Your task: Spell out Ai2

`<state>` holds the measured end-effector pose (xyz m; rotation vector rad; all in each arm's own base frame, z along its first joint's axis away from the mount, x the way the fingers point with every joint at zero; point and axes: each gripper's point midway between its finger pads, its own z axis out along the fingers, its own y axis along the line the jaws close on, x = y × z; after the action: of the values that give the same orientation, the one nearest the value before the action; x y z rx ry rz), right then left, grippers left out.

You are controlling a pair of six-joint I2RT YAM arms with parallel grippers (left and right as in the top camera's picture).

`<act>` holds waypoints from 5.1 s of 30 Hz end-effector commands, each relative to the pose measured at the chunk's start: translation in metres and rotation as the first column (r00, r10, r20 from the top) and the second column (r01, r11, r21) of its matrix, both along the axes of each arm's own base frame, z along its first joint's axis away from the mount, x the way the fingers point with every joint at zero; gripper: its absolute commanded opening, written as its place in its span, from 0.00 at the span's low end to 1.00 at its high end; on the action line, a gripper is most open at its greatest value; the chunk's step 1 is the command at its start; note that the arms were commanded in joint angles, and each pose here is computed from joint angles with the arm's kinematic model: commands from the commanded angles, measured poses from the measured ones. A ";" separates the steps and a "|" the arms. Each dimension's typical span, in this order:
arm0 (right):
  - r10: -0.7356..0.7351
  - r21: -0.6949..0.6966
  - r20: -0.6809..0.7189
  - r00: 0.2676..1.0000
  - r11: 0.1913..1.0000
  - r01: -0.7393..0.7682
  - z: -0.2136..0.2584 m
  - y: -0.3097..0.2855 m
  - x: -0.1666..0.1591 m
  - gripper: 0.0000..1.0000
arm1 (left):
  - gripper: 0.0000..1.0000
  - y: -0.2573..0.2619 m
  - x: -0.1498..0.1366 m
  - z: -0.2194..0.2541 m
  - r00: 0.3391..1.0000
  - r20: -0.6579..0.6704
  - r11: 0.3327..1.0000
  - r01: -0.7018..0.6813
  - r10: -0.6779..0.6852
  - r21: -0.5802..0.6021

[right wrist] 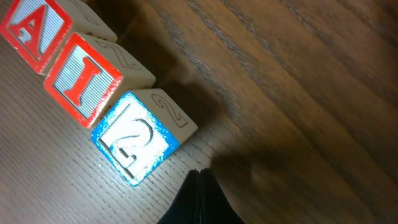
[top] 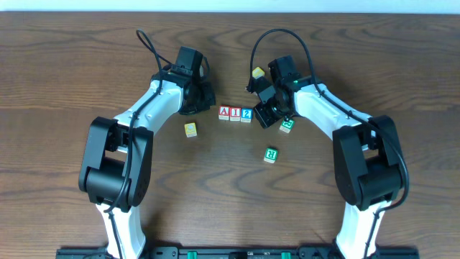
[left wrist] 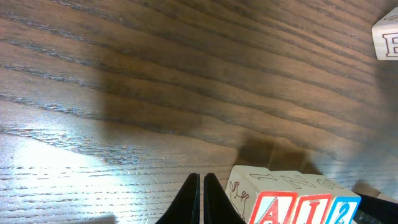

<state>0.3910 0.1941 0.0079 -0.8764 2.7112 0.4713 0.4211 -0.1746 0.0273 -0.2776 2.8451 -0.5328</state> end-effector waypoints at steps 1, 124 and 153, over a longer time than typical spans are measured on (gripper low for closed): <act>0.002 0.020 -0.010 1.000 1.000 -0.002 -0.001 0.007 -0.002 0.01 | 0.06 0.002 0.001 -0.006 1.000 -0.014 1.000 -0.015 0.015 0.008; -0.119 0.093 0.497 0.860 0.992 0.084 0.270 -0.117 -0.258 0.99 | 0.95 0.169 -0.214 0.120 0.652 0.745 0.931 -0.166 -0.143 0.324; -0.119 0.093 0.497 0.860 0.992 0.084 0.270 -0.117 -0.258 0.99 | 0.95 0.168 -0.208 0.075 0.639 0.759 0.938 -0.176 -0.123 0.300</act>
<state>0.1334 0.0792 0.2782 -0.7250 2.2293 0.2693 0.2131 -0.0070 0.1075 0.0032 2.0041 -0.0674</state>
